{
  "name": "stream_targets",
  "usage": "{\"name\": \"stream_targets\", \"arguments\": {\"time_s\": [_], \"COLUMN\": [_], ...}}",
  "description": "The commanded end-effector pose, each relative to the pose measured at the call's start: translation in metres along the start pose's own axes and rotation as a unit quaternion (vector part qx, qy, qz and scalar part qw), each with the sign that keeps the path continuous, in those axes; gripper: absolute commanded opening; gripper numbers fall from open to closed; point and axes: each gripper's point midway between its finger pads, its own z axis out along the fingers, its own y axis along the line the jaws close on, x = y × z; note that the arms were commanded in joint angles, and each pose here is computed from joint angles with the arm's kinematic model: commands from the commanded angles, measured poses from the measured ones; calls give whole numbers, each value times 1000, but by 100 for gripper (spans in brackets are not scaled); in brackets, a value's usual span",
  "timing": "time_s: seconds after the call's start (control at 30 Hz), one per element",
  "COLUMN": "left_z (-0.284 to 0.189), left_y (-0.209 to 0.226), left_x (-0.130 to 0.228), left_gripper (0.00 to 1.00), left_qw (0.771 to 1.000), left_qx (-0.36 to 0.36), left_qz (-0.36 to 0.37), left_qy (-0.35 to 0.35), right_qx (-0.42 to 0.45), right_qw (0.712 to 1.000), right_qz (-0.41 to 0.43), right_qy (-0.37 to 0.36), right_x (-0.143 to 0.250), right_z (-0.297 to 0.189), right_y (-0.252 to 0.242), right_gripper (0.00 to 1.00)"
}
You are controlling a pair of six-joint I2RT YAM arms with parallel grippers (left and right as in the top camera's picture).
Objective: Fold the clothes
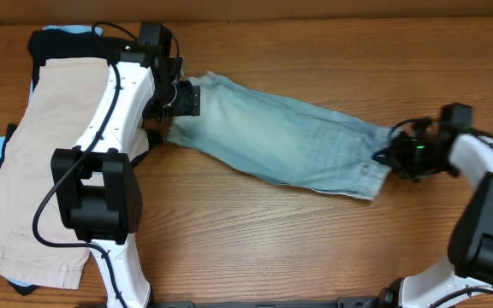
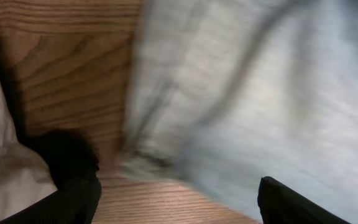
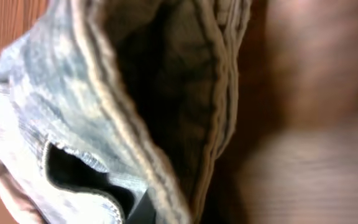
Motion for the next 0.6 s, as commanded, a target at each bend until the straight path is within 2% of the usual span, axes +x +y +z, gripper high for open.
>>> {"name": "stream_targets", "arguments": {"time_s": [0.0, 0.13, 0.27, 0.37, 0.57], "left_z": [-9, -9, -9, -9, -9], "left_y": [-2, -2, -1, -1, -2], "left_x": [-5, 0, 2, 2, 0], "left_gripper": [84, 84, 84, 84, 84], "left_qw": [1000, 999, 999, 999, 999], "left_qx": [-3, -4, -5, -4, -4], "left_qz": [18, 33, 38, 38, 38], "left_qy": [-12, -2, 1, 1, -3], "right_qx": [-11, 11, 35, 42, 64], "right_qw": [997, 993, 987, 979, 962], "right_qz": [-46, -88, -135, -191, -259], "right_qy": [-66, -73, -75, -64, -52], "right_x": [-38, -44, -39, -23, 17], "right_z": [-68, -121, -139, -132, -80], "right_y": [15, 39, 78, 118, 187], "right_gripper": [4, 4, 4, 4, 4]}}
